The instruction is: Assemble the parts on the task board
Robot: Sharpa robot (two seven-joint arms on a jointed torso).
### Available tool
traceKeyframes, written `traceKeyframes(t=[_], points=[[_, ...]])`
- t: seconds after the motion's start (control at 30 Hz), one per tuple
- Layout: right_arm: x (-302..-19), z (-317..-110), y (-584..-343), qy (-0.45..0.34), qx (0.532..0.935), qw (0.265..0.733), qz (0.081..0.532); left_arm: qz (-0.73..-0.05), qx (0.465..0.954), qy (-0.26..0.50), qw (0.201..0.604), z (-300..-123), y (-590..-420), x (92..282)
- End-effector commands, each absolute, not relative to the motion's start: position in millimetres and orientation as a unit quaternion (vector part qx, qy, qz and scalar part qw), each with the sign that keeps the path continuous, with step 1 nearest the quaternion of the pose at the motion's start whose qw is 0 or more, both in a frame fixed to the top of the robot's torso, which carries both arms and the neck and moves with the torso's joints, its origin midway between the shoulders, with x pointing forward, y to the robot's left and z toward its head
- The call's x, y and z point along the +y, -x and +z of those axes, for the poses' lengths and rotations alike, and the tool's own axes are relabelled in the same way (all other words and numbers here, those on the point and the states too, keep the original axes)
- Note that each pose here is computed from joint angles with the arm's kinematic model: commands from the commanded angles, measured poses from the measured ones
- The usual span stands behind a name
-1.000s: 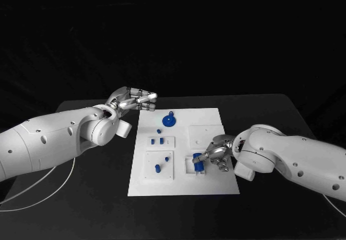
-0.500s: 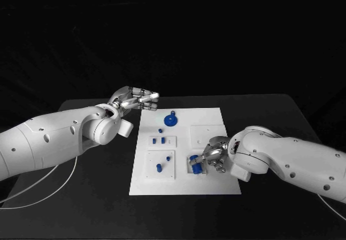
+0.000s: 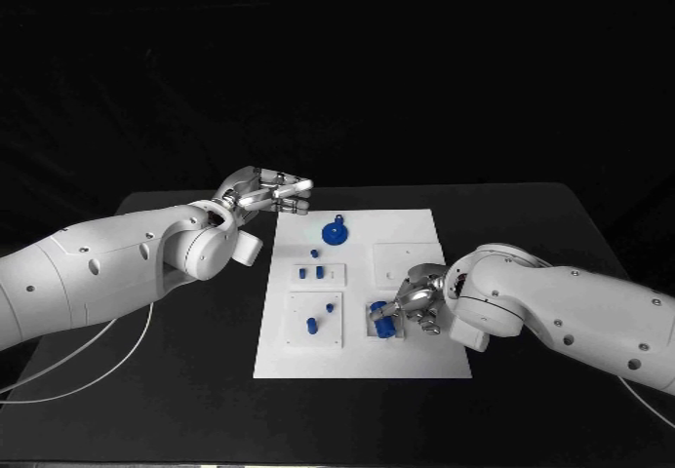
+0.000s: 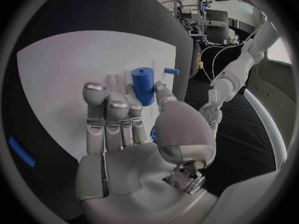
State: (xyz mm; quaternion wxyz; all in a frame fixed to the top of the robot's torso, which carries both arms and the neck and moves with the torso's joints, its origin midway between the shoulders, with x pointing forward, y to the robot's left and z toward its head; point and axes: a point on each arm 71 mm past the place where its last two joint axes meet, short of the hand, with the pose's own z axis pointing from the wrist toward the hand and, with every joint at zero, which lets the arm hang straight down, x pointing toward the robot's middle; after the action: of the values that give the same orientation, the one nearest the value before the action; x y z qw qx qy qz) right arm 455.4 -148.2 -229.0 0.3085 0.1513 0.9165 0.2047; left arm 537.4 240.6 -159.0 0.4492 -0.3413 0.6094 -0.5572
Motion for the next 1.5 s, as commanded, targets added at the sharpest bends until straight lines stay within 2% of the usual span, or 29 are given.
traceKeyframes(t=[0.03, 0.87, 1.5], points=[[-151, -236, -454, -0.142, 0.924, 0.307, 0.176, -0.563, 0.610, 0.340, 0.443, -158.4, -536.9, 238.6], [-150, -237, -456, -0.136, 0.922, 0.317, 0.175, -0.563, 0.611, 0.340, 0.442, -158.5, -536.8, 238.6], [-162, -228, -442, -0.126, 0.919, 0.323, 0.185, -0.562, 0.611, 0.340, 0.442, -158.5, -536.7, 240.0]])
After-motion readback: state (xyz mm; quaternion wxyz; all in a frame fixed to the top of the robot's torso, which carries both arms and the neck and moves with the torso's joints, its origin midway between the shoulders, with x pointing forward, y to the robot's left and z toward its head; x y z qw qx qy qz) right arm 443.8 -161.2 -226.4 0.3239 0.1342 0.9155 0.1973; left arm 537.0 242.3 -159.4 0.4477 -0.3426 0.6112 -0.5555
